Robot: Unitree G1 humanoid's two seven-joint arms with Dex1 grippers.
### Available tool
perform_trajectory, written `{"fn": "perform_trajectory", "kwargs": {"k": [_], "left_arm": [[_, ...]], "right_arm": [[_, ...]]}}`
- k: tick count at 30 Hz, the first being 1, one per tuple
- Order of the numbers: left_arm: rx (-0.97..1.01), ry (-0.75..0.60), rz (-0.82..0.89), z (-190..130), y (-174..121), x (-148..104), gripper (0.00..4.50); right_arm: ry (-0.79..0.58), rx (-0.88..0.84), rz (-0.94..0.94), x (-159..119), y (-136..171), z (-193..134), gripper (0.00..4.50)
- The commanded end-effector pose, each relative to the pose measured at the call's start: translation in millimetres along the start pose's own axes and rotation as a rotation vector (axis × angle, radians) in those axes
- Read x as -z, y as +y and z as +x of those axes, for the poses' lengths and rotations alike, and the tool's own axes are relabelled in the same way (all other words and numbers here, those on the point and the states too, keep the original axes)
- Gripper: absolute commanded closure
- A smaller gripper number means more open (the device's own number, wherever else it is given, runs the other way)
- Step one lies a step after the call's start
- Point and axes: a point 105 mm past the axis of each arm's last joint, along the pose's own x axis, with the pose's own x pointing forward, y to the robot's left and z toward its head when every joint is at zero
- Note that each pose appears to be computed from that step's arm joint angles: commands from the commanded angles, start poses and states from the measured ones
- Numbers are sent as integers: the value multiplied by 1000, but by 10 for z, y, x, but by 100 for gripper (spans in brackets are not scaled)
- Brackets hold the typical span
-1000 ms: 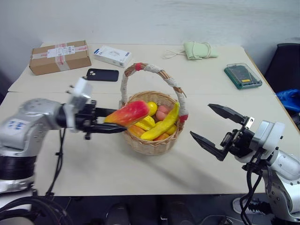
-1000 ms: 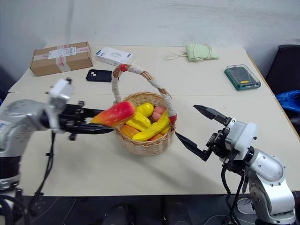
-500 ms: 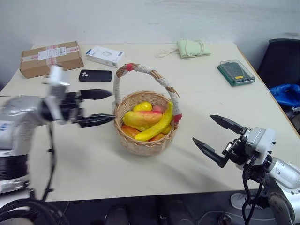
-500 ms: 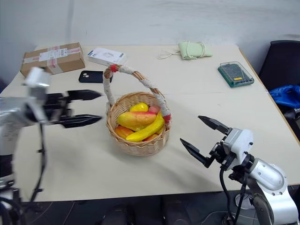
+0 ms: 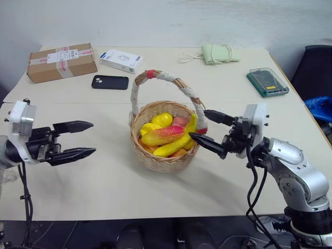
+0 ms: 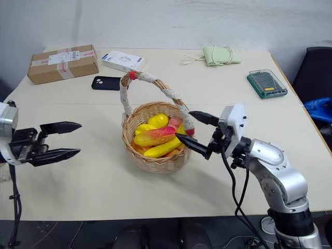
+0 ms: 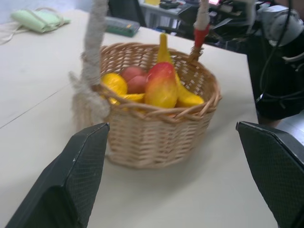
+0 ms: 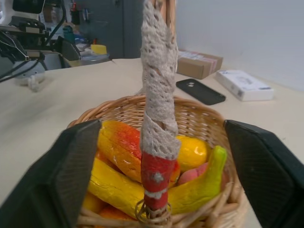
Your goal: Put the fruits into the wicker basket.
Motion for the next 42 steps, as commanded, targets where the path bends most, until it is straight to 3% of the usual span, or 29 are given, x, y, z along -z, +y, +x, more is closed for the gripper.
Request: {"fn": "perform_trajectory", "kwargs": {"k": [1,8,9,14,20,26,33,37,42], "left_arm": [[3,-33,33,21,-82,-92,0],[60,-55,2,125,-164,-101,0],[88,-50,-8,160,-193,-94,0],[133,-81,-8,299,-197,-79,0],[164,-108,-30,478,-138,-31,0],[207,-104,-22,622,-112,-33,0],[242,-138,-22,765,-117,-81,0],[244,-123,5,786,-120,-84,0],[181,-130,59,775,-76,-94,0]], "right_arm": [[23,-25,-1,31,20,53,168],[3,-105,-25,15,90,69,418],[-21,-120,-24,-38,113,30,437],[-168,37,-125,-372,-40,-197,436],[-133,443,-320,-476,-533,-997,436],[-42,693,-398,-347,-917,-1737,436],[1,781,-272,-92,-1270,-2032,436],[27,788,-249,15,-1362,-2098,299],[70,788,-275,-41,-1275,-2237,130]]}}
